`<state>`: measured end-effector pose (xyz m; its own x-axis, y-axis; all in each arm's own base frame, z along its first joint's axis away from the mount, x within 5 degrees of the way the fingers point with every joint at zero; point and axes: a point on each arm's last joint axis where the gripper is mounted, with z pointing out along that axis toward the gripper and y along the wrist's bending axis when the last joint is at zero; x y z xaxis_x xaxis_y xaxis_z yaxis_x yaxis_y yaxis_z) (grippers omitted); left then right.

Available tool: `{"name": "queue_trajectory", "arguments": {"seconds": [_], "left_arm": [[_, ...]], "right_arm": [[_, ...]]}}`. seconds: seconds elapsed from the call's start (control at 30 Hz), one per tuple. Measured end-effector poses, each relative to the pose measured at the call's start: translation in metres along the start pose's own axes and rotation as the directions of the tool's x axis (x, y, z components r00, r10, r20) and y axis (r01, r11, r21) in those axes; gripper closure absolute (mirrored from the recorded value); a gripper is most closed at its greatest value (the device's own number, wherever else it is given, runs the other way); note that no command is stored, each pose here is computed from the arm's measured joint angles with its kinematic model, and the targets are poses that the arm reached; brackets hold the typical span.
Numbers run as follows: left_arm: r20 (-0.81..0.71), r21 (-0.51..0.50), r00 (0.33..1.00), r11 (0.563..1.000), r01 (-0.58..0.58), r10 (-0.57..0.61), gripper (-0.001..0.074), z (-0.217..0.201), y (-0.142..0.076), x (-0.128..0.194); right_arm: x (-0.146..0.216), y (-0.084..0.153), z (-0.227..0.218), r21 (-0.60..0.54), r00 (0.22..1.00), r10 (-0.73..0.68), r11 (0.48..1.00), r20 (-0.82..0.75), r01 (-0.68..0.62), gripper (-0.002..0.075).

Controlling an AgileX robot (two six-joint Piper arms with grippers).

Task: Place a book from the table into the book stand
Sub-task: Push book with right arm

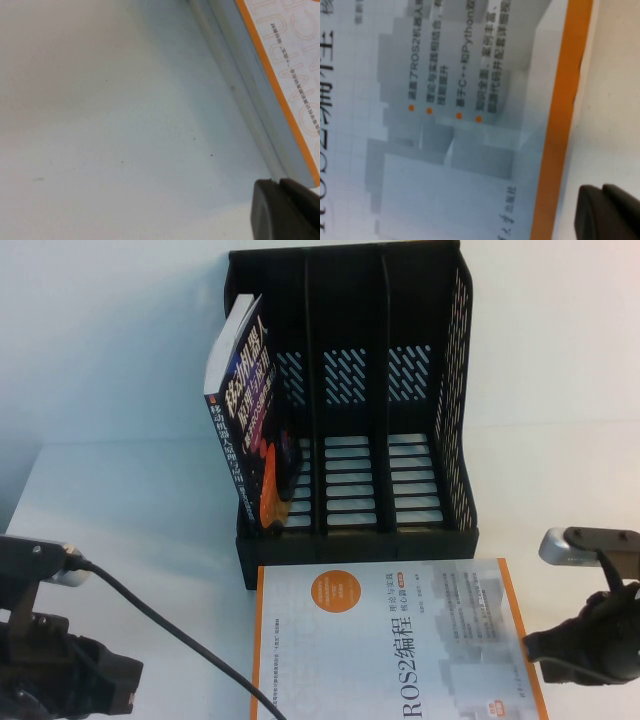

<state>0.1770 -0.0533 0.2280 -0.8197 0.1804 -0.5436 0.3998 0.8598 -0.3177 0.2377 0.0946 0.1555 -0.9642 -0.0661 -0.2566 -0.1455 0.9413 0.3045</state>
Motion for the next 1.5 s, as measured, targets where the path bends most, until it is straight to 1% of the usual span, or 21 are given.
{"name": "queue_trajectory", "arguments": {"seconds": [0.2,0.33,0.6,0.8,1.1,1.23,1.5], "left_arm": [[-0.001,0.001,1.0,1.0,0.0,0.0,0.0738,0.0,0.0,0.0],[-0.001,0.001,1.0,1.0,0.0,0.0,0.0738,0.0,0.0,0.0],[0.0,0.0,1.0,1.0,0.005,-0.005,0.0738,0.0,0.0,0.0],[0.008,0.009,1.0,1.0,0.019,-0.019,0.0738,0.0,-0.001,-0.001],[0.033,0.039,0.998,0.997,0.061,-0.063,0.0739,0.0,-0.003,-0.003],[0.027,0.036,0.997,0.997,0.072,-0.073,0.0738,0.0,-0.003,-0.003],[0.024,0.031,0.986,0.986,0.166,-0.167,0.0738,0.0,-0.002,-0.003]], "right_arm": [[-0.008,0.002,0.005,-0.005,1.0,0.004,1.0,-0.001,-0.004,0.0727],[-0.01,0.009,0.007,-0.015,1.0,-0.012,1.0,-0.005,0.012,0.0727],[-0.012,0.041,0.007,-0.063,0.995,-0.1,0.993,0.008,0.1,0.0727],[-0.019,0.061,0.004,-0.106,0.992,-0.113,0.987,0.046,0.118,0.0727],[-0.022,0.065,0.003,-0.115,0.992,-0.11,0.987,0.055,0.115,0.0727],[-0.022,0.063,0.004,-0.094,0.991,-0.125,0.987,0.047,0.129,0.0727],[-0.018,0.056,0.004,-0.023,0.988,-0.152,0.988,-0.008,0.151,0.0727]]}}
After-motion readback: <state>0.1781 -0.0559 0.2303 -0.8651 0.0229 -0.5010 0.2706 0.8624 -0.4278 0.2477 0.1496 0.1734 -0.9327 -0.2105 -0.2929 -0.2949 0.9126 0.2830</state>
